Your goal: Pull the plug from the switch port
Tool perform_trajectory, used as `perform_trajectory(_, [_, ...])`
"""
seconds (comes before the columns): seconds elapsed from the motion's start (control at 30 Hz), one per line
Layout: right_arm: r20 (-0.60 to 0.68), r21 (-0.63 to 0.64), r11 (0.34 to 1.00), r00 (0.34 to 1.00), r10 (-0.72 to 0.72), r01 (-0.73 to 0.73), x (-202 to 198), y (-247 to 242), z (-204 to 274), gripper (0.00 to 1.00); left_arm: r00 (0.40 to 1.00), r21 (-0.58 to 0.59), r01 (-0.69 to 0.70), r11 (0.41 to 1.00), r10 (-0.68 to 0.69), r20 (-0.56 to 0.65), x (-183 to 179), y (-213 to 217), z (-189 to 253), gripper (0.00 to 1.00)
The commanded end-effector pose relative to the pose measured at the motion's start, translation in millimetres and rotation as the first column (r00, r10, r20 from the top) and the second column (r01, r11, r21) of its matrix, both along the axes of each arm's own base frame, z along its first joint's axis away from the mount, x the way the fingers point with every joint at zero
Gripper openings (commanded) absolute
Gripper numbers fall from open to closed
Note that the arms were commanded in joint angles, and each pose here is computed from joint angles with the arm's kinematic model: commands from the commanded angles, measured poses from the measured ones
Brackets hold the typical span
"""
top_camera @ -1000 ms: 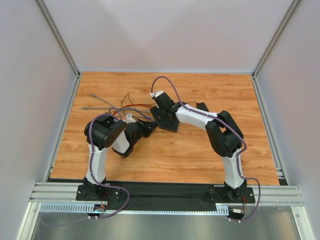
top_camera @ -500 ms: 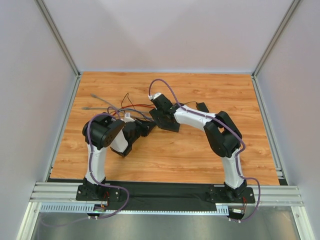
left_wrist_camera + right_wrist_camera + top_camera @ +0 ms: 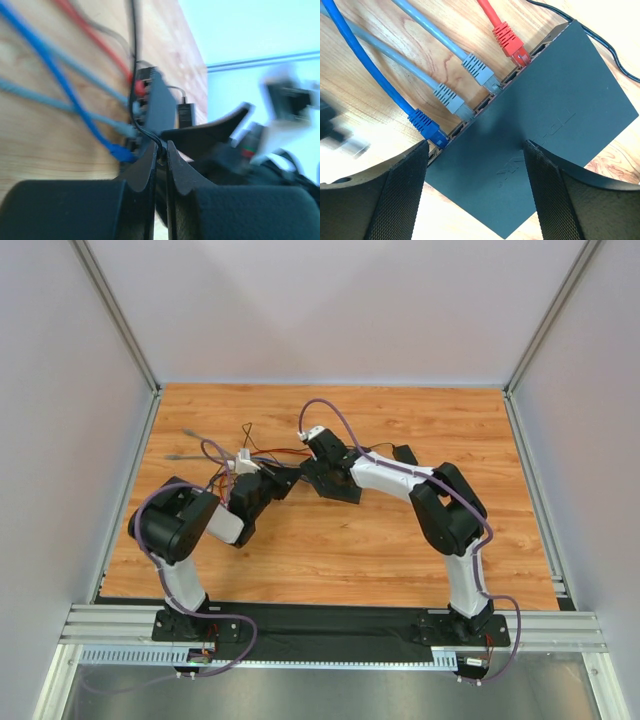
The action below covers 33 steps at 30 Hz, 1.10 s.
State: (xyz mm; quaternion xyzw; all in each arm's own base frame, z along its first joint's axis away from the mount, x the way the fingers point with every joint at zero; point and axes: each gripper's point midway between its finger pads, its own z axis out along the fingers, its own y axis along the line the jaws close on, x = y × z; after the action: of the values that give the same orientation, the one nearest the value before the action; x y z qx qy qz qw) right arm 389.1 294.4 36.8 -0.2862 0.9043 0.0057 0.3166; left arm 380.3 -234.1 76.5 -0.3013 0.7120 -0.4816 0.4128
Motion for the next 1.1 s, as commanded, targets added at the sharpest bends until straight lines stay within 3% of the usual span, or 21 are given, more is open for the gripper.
perform_trajectory(0.0, [-0.113,-0.041,0.999,0.993,-0.019,0.015,-19.9,-22.1,-27.7,0.78,0.988,0.117,0.016,0.993,-0.033,0.148,-5.7,5.4,38.3,0.0])
perform_trajectory(0.1, [-0.12,-0.01,0.999,0.992,-0.038,0.037,-17.0,-22.9,-27.2,0.78,0.978,0.253,-0.003,0.967,-0.049,0.201,-7.2,14.9,72.1,0.0])
perform_trajectory(0.17, [-0.133,0.015,0.998,0.99,-0.051,0.053,-15.4,-25.4,-27.5,0.78,0.981,0.394,-0.017,0.919,-0.061,0.185,-13.7,29.1,83.3,0.0])
perform_trajectory(0.3, [-0.142,0.048,0.997,0.988,-0.061,0.068,-13.0,-26.6,-26.1,0.78,0.979,0.535,-0.081,0.841,-0.032,0.199,-22.3,60.4,122.6,0.0])
perform_trajectory(0.5, [-0.137,0.142,0.988,0.99,-0.042,0.062,-12.9,-11.4,-13.9,0.78,0.986,0.617,-0.033,0.786,-0.077,0.151,-20.2,90.9,134.3,0.0])
perform_trajectory(0.67, [-0.079,0.231,0.969,0.995,-0.067,0.084,-6.4,-4.0,3.9,0.78,0.98,0.648,-0.072,0.758,-0.067,0.187,-24.9,104.1,145.7,0.0])
perform_trajectory(0.8, [-0.004,0.333,0.936,0.993,-0.119,0.113,3.8,-5.3,30.8,0.79,0.981,0.665,-0.155,0.731,0.034,0.191,-36.5,128.7,152.5,0.0])
perform_trajectory(0.9, [0.021,0.407,0.9,0.983,-0.181,0.157,8.0,-13.4,44.3,0.79,0.97,0.712,-0.233,0.663,0.207,0.125,-42.1,164.4,137.6,0.0])
perform_trajectory(1.07, [0.072,0.463,0.861,0.96,-0.271,0.209,10.6,-36.2,59.9,0.79,0.902,0.746,-0.324,0.582,0.429,0.056,-59.1,210.6,116.7,0.0])
